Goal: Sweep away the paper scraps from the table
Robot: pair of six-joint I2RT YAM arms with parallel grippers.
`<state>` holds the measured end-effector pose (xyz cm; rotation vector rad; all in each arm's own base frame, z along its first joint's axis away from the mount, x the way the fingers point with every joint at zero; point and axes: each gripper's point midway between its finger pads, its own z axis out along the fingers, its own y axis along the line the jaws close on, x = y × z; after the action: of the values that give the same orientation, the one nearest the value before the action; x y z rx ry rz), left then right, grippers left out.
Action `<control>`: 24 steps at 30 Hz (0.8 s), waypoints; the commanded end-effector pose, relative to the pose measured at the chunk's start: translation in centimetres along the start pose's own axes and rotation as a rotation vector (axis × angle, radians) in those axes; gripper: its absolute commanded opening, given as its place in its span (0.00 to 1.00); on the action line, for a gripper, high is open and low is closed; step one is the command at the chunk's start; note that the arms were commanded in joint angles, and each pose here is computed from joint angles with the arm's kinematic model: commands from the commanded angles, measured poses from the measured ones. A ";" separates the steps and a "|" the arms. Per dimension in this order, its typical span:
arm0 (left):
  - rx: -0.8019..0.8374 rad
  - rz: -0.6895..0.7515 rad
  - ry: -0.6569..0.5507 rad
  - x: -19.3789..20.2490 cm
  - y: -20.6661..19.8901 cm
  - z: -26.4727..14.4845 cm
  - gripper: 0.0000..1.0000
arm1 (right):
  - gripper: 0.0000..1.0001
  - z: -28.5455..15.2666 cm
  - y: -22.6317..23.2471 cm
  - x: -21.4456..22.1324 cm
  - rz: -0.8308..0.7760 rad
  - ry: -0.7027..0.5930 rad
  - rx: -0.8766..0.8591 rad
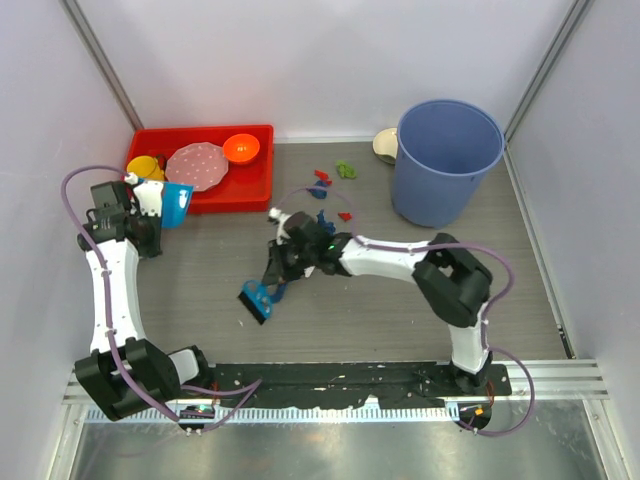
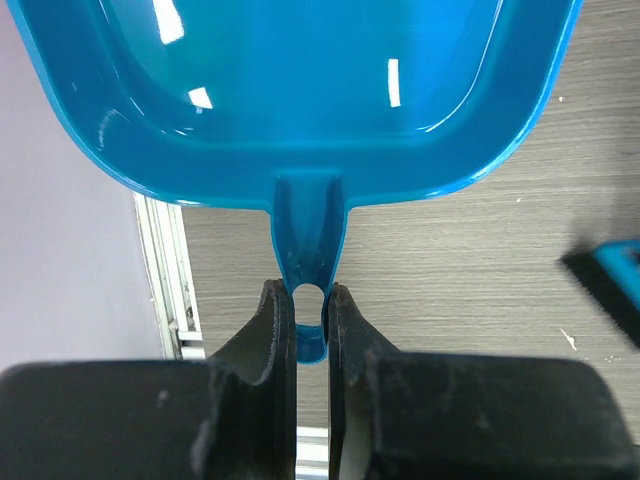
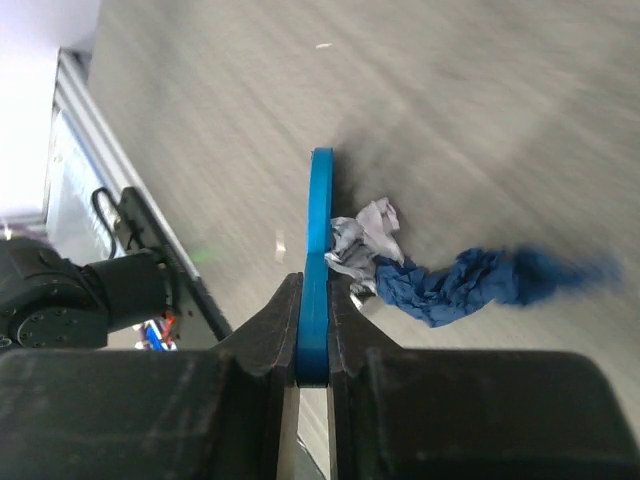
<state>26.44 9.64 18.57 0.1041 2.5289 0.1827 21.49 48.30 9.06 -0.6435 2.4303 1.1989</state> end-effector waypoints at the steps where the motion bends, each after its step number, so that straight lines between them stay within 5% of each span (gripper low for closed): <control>1: 0.042 0.068 -0.039 -0.9 -0.8 0.2 0.00 | 0.01 -5.6 -2.2 -3.2 -0.011 -0.140 0.081; 11: 0.136 0.529 0.169 3.6 -5.9 0.9 0.00 | 0.01 -13.2 4.0 -6.2 -0.170 -0.234 -0.011; 19: 0.210 0.819 0.379 9.1 -5.0 0.3 0.00 | 0.01 -20.9 -3.0 -6.4 -0.183 -0.310 0.501; 24: 0.291 0.952 0.485 12.9 -8.3 1.3 0.00 | 0.01 -21.6 -5.7 -6.0 -0.162 -0.314 0.637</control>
<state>18.75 4.15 10.60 1.3098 2.7265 0.2409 25.65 32.54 22.95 -0.4629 2.2008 0.6368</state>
